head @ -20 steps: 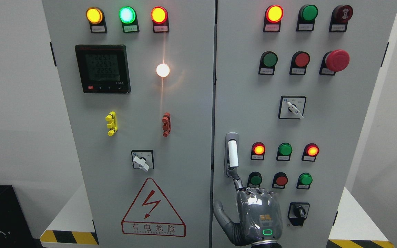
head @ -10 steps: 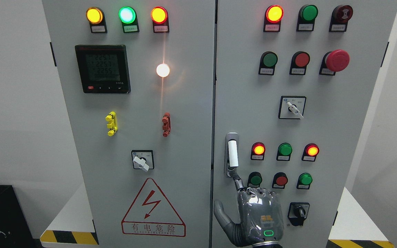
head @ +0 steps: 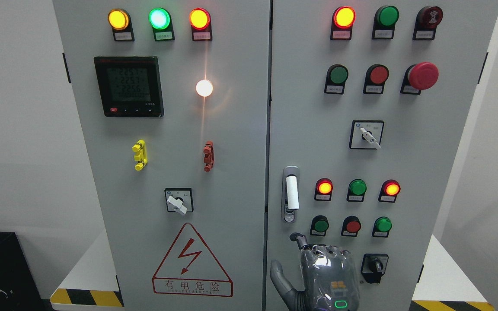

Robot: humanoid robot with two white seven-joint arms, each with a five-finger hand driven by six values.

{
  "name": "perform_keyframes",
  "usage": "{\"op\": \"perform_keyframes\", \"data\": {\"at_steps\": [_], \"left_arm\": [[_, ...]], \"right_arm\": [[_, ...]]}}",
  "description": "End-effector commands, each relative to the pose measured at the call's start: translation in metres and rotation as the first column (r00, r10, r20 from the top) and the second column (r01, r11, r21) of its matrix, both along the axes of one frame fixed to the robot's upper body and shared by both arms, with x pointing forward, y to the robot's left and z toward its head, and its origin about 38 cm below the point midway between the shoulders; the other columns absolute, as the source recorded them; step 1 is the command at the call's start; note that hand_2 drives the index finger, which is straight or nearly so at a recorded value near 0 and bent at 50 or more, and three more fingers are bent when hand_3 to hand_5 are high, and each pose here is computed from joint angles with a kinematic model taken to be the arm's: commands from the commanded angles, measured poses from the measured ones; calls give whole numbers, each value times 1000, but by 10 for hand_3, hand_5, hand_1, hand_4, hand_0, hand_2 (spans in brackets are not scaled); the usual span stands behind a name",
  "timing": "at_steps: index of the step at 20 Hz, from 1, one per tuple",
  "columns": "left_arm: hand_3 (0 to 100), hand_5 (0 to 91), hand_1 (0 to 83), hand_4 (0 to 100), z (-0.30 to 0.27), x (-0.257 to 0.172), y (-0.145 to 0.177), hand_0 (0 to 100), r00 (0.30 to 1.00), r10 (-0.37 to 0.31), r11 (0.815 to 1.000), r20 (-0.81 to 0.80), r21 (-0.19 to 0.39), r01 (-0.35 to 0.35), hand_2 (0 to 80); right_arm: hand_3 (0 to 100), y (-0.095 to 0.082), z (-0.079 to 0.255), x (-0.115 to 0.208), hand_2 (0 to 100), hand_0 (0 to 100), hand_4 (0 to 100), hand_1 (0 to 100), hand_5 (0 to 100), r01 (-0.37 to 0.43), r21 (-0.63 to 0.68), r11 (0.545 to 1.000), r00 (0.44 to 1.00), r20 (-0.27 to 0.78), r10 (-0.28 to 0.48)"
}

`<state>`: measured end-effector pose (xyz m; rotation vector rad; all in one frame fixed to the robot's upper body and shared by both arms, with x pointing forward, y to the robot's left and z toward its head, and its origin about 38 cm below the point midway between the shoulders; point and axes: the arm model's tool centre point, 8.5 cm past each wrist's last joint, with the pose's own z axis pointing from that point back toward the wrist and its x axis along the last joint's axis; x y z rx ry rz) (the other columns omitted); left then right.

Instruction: Release door handle

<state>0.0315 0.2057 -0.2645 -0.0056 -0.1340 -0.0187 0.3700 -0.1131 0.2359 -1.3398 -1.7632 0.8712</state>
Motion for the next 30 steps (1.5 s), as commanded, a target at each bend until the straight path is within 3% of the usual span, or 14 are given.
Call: {"op": "perform_keyframes", "data": {"at_steps": [1, 7, 13, 17, 26, 30], "left_arm": [[0, 0, 556, 0, 0, -11, 0, 120, 1000, 2, 1000, -16, 0, -2, 0], [0, 0, 556, 0, 0, -11, 0, 120, 1000, 2, 1000, -16, 0, -2, 0], [0, 0, 556, 0, 0, -11, 0, 120, 1000, 2, 1000, -16, 0, -2, 0], [0, 0, 556, 0, 0, -11, 0, 120, 1000, 2, 1000, -16, 0, -2, 0], [0, 0, 556, 0, 0, -11, 0, 120, 1000, 2, 1000, -16, 0, -2, 0], [0, 0, 556, 0, 0, -11, 0, 120, 1000, 2, 1000, -16, 0, -2, 0]], "right_arm": [[1000, -7, -5, -27, 494, 502, 1000, 263, 1000, -14, 14, 1000, 1000, 1, 14], [1000, -11, -14, -50, 596, 551, 983, 200, 1000, -30, 19, 999, 999, -14, 30], [1000, -13, -12, -53, 691, 453, 963, 165, 993, -24, 30, 999, 1000, 7, 24], [1000, -13, -11, -52, 800, 388, 966, 195, 984, -25, 25, 999, 1000, 9, 25], [1000, -10, 9, -41, 953, 348, 1000, 211, 1000, -37, 17, 999, 998, 60, 36], [1000, -9, 12, -38, 955, 335, 1000, 223, 1000, -37, 12, 999, 997, 69, 36]]}}
